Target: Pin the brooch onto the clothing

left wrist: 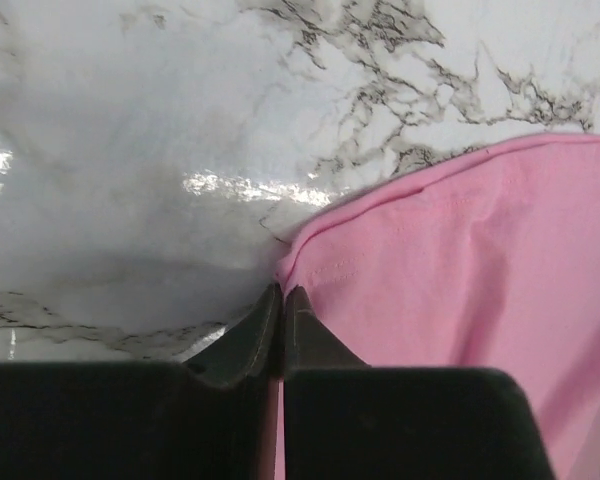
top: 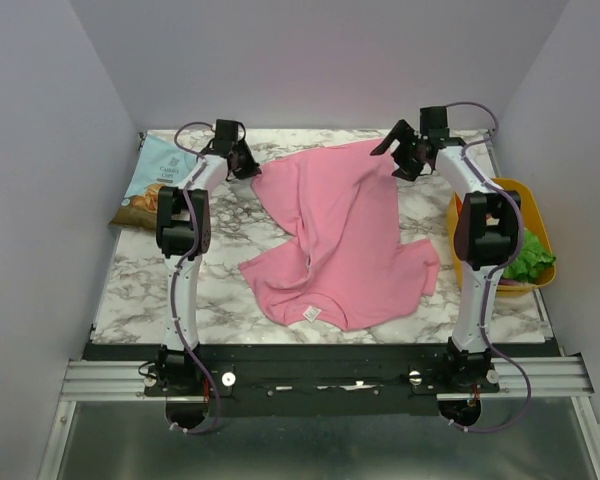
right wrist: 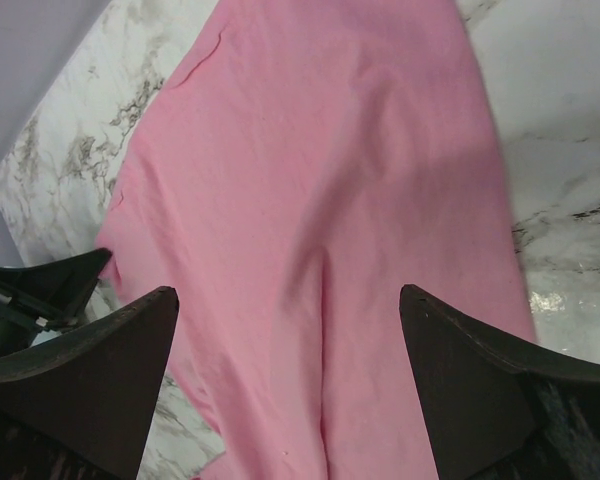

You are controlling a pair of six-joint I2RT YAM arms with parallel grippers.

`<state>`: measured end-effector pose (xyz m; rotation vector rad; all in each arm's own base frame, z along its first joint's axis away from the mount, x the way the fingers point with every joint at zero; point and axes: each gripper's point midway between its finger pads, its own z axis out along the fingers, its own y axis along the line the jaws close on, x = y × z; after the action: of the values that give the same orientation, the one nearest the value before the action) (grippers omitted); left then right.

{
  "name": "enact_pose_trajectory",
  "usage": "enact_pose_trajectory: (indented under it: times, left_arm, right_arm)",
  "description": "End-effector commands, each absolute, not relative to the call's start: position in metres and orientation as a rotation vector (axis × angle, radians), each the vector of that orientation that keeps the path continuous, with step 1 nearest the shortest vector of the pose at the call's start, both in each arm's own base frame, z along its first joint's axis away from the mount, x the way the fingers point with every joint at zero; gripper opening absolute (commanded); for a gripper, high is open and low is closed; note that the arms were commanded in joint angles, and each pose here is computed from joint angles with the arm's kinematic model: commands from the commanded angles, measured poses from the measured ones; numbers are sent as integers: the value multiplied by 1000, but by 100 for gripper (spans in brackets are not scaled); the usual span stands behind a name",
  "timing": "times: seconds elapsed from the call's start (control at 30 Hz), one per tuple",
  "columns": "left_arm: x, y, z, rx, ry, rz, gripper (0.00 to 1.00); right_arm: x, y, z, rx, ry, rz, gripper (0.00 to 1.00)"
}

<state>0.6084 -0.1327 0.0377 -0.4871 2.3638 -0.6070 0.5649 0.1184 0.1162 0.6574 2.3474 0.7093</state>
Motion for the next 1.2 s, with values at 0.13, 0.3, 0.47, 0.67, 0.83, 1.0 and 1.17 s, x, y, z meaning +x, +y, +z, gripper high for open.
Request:
enact_pose_trajectory:
  times: [0.13, 0.3, 0.47, 0.67, 0.83, 1.0, 1.17]
  left_arm:
    - [582, -166, 78, -244, 2366, -554, 0]
    - [542, -232, 162, 38, 2230, -622, 0]
    - [460, -283, 197, 269, 2146, -670, 0]
    - [364, -277, 183, 320, 2185, -727, 0]
    - [302, -235, 150, 239, 2264, -680, 0]
    - [274, -205, 139, 192, 2302, -603, 0]
    - [277, -171, 130, 74, 2323, -401, 0]
  right_arm:
    - [549, 113, 129, 570, 2364, 686, 100]
    - [538, 107, 143, 548, 2344, 647, 100]
    - [518, 104, 163, 508, 2319, 629, 100]
    - [489, 96, 157, 494, 2331, 579, 100]
    - [469, 91, 132, 519, 2389, 542, 100]
    - [456, 87, 110, 542, 2436, 501, 100]
    - [444, 75, 100, 556, 2472, 409, 97]
